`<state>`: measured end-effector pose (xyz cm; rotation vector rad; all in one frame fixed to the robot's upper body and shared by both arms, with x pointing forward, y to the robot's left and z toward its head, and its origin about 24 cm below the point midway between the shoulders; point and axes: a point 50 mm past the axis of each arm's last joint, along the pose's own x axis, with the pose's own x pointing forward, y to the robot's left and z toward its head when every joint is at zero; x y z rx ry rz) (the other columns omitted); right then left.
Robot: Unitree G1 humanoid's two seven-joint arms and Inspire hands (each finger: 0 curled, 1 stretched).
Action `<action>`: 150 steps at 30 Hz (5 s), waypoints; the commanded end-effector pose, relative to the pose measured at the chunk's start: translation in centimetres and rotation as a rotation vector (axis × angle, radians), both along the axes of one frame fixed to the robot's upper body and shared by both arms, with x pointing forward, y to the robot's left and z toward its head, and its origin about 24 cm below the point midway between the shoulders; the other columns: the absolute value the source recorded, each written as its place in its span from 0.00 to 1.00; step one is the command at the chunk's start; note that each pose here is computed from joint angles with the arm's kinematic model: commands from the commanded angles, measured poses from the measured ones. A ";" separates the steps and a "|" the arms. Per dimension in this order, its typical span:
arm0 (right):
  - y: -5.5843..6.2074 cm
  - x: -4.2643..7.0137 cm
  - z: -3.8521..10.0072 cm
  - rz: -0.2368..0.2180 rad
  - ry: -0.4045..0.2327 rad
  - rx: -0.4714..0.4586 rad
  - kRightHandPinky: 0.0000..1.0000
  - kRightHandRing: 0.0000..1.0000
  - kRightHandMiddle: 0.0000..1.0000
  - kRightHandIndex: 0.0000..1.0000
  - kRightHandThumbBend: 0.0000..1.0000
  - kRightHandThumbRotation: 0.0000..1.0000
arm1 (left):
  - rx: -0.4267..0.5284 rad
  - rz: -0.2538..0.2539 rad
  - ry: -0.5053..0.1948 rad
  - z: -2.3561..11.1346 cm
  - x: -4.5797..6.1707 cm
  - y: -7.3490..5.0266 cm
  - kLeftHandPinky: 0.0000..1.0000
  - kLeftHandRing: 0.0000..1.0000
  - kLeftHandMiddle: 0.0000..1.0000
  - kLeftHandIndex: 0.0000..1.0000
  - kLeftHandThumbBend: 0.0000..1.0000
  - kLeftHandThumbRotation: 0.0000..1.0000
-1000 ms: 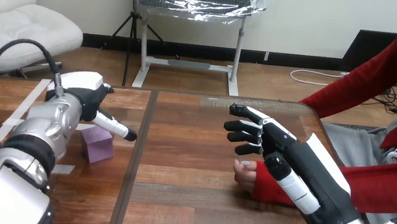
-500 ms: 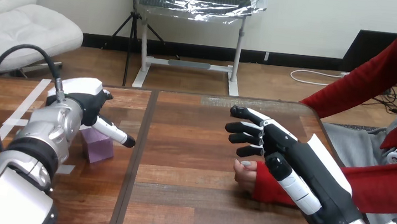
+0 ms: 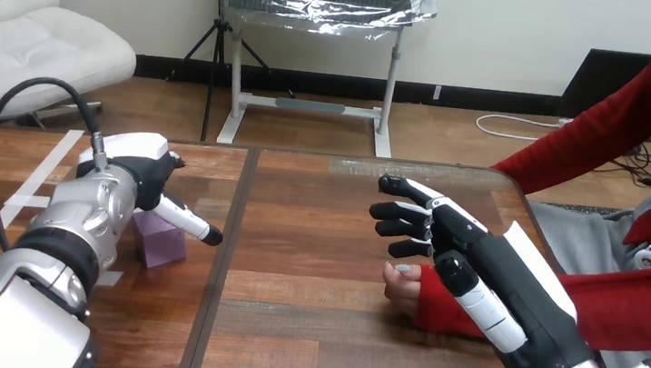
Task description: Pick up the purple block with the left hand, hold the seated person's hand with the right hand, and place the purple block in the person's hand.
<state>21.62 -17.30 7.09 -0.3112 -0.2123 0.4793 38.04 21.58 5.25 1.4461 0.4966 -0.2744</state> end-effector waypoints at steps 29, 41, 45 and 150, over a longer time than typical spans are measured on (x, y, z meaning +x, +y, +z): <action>0.4 0.4 2.5 0.026 -0.107 0.019 0.75 0.81 0.83 0.88 1.00 1.00 | -0.029 0.036 0.033 -0.3 -0.1 -0.3 0.88 0.98 0.99 0.96 1.00 0.54; 0.5 0.4 2.5 0.027 -0.108 0.017 0.73 0.80 0.82 0.87 1.00 1.00 | -0.021 0.025 0.043 -0.7 -0.3 -0.4 0.90 0.98 0.97 0.95 1.00 0.54; 0.5 0.4 2.6 0.026 -0.110 0.017 0.73 0.80 0.82 0.87 1.00 1.00 | -0.011 0.017 0.050 -0.7 -0.3 -0.4 0.90 0.97 0.97 0.95 1.00 0.55; 0.4 0.2 2.7 0.026 -0.115 0.015 0.72 0.79 0.82 0.86 1.00 1.00 | -0.081 0.080 -0.058 -1.3 -0.8 0.2 0.30 0.41 0.50 0.55 0.65 0.00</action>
